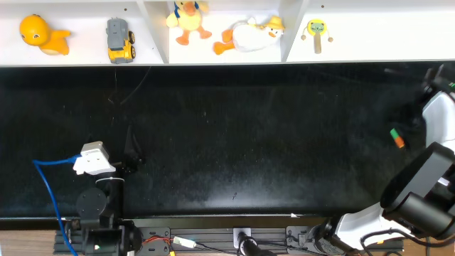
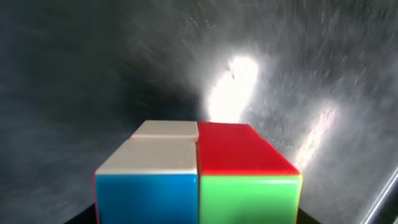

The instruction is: Store Toys

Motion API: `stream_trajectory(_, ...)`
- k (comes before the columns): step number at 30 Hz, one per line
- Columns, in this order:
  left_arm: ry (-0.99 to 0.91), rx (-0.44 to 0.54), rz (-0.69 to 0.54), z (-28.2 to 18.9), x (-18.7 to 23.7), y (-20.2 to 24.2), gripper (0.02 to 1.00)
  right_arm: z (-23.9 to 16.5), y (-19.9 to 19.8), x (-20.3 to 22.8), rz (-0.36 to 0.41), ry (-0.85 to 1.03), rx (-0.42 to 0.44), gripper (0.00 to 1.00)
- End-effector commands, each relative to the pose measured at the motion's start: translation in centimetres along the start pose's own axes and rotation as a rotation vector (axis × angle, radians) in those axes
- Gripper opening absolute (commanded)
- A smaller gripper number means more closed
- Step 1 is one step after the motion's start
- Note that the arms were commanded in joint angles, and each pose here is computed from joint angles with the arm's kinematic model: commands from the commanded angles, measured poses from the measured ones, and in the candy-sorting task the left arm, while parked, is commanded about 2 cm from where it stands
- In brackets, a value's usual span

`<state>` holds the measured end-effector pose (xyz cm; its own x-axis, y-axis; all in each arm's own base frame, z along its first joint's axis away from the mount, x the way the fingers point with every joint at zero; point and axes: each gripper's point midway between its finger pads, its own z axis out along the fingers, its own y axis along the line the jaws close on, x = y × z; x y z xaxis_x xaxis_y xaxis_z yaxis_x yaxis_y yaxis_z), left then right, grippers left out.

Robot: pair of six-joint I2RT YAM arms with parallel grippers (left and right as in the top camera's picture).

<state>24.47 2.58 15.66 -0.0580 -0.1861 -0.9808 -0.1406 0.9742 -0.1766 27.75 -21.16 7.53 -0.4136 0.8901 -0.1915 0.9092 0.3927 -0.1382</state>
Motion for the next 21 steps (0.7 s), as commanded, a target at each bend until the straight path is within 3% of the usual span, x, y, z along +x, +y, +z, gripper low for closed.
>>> stream_trajectory(1,-0.011,-0.001,0.011,0.0,-0.1,0.0,0.998,-4.8,2.6,-2.0,-0.131,-0.045,-0.154,0.095)
stream_trajectory(2,-0.011,-0.001,0.011,0.0,-0.1,0.0,0.998,-6.1,3.2,-2.1,-0.168,-0.055,-0.194,0.045)
stream_trajectory(5,-0.011,-0.001,0.011,0.0,-0.1,0.0,0.998,-9.8,4.4,-2.0,-0.273,-0.117,-0.299,0.045)
stream_trajectory(11,-0.011,-0.001,0.011,0.0,-0.1,0.0,0.998,-15.2,3.6,-2.1,-0.401,-0.328,-0.379,0.047)
stream_trajectory(18,-0.011,-0.001,0.011,0.0,-0.1,0.0,0.998,-14.1,4.9,-3.0,-0.504,-0.540,-0.437,0.045)
stream_trajectory(21,-0.011,-0.001,0.011,0.0,-0.1,0.0,0.998,-14.3,8.2,-4.1,-0.578,-0.672,-0.568,0.045)
